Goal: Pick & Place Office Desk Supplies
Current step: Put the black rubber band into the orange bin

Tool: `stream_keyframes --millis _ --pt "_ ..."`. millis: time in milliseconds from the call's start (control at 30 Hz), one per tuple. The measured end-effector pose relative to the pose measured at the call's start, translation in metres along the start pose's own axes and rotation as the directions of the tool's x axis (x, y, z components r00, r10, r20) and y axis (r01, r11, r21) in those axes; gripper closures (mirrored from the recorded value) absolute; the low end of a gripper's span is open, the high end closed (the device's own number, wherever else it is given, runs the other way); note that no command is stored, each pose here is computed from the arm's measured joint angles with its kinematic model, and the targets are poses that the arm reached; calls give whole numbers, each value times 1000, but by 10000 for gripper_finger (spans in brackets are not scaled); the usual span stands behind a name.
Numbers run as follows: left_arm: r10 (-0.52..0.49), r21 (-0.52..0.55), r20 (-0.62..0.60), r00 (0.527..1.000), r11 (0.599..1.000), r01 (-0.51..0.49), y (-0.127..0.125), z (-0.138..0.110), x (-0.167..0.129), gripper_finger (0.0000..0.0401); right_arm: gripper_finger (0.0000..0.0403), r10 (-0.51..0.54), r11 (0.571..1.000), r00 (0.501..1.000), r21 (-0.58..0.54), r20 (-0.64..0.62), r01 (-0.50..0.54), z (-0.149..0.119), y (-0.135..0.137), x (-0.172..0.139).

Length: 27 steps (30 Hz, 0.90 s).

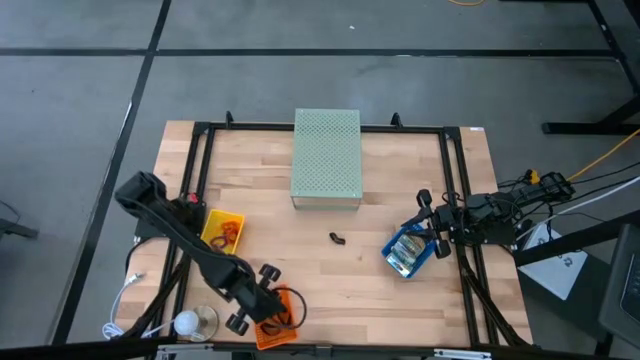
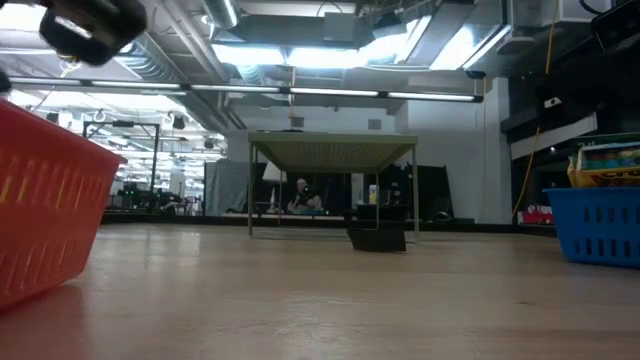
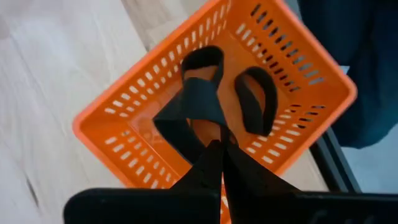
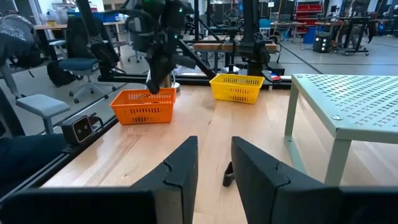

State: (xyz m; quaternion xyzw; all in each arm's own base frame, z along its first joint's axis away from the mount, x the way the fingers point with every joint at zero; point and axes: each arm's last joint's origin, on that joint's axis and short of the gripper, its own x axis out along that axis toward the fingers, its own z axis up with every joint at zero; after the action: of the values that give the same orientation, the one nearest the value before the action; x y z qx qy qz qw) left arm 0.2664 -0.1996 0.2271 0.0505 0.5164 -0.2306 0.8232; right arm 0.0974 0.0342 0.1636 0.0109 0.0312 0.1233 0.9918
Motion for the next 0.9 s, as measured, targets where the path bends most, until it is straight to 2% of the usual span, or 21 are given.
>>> stream_keyframes --millis 167,500,600,767,900 --pt "44 -52 -10 999 998 -44 2 0 7 383 304 1 1000 1000 0 0 -1 0 0 0" --pt "61 -75 -6 998 995 -61 3 0 7 276 304 1 1000 1000 1 0 -1 0 0 0" --pt "83 -36 23 996 996 -83 2 5 4 254 304 1 1000 1000 0 0 -1 0 0 0" --pt "182 64 164 969 979 -195 0 22 -4 239 304 1 1000 1000 0 0 -1 0 0 0" --pt "309 131 300 903 924 -359 4 38 -13 237 304 1 1000 1000 0 0 -1 0 0 0"
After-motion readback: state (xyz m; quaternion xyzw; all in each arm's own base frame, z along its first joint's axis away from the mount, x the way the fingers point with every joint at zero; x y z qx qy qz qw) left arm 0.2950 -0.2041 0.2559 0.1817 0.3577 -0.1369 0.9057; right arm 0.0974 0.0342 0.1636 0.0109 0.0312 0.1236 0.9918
